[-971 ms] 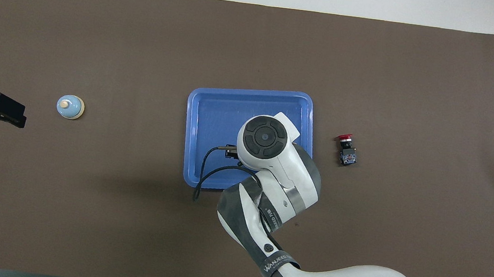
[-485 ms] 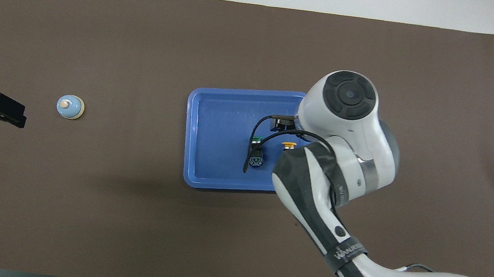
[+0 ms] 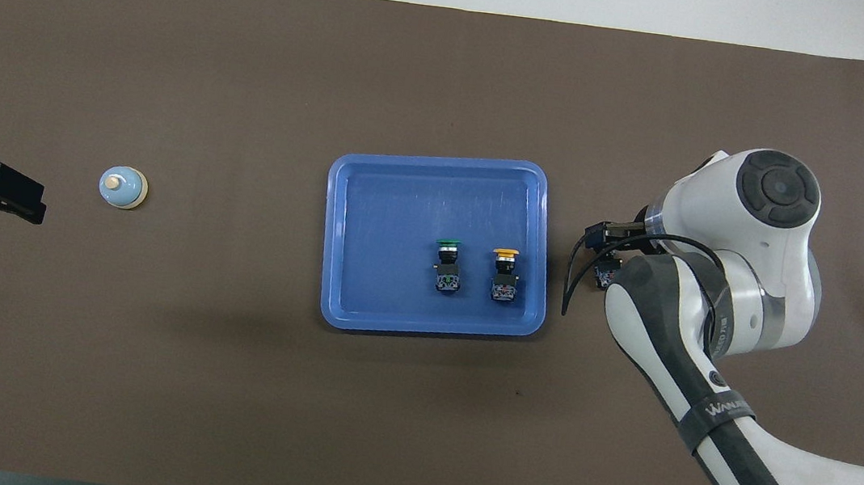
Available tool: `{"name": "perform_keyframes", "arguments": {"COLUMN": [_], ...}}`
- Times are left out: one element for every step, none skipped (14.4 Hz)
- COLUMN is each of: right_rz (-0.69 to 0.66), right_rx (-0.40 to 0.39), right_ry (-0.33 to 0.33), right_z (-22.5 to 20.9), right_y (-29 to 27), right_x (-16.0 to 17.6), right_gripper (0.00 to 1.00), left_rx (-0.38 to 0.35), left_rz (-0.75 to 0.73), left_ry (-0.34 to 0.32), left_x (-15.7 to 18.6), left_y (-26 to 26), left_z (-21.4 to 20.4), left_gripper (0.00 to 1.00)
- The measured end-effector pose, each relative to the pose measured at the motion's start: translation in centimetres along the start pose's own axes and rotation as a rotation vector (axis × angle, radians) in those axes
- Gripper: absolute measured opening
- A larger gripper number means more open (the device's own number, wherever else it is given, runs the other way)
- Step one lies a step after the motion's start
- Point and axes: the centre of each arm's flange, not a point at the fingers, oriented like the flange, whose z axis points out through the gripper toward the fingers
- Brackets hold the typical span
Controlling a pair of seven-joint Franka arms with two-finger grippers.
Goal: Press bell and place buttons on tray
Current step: 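Grasp the red-capped button with the right gripper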
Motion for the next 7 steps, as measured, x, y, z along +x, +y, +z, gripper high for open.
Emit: {"name": "perform_keyframes", "arguments": {"right_rz": [-0.006,-0.011,-0.017,-0.022,-0.024,-0.025,-0.026], "right_rx": [0.000,0.000,0.000,0.000,0.000,-0.001,-0.001], "right_ry": [0.001,-0.003,-0.006,-0.010,-0.013,-0.016,-0.017], "right_z": [0.8,1.4,1.8,2.0,2.1,2.3,2.5], "right_y": [-0.2,-0.4,-0.6,-0.7,-0.8,-0.8,-0.8], "right_x": [-0.6,-1.2,-1.5,-1.7,-1.8,-1.9,-2.1], "right_gripper": [1.00,1.00,1.00,1.00,1.00,1.00,1.00], "left_rx": [0.000,0.000,0.000,0.000,0.000,0.000,0.000], "left_rz": [0.000,0.000,0.000,0.000,0.000,0.000,0.000], "left_ry": [0.000,0.000,0.000,0.000,0.000,0.000,0.000], "left_x": [0.0,0.0,0.0,0.0,0.0,0.0,0.0], "left_y": [0.0,0.0,0.0,0.0,0.0,0.0,0.0], "left_z": [0.0,0.0,0.0,0.0,0.0,0.0,0.0], "left_gripper": [1.00,1.00,1.00,1.00,1.00,1.00,1.00]}}
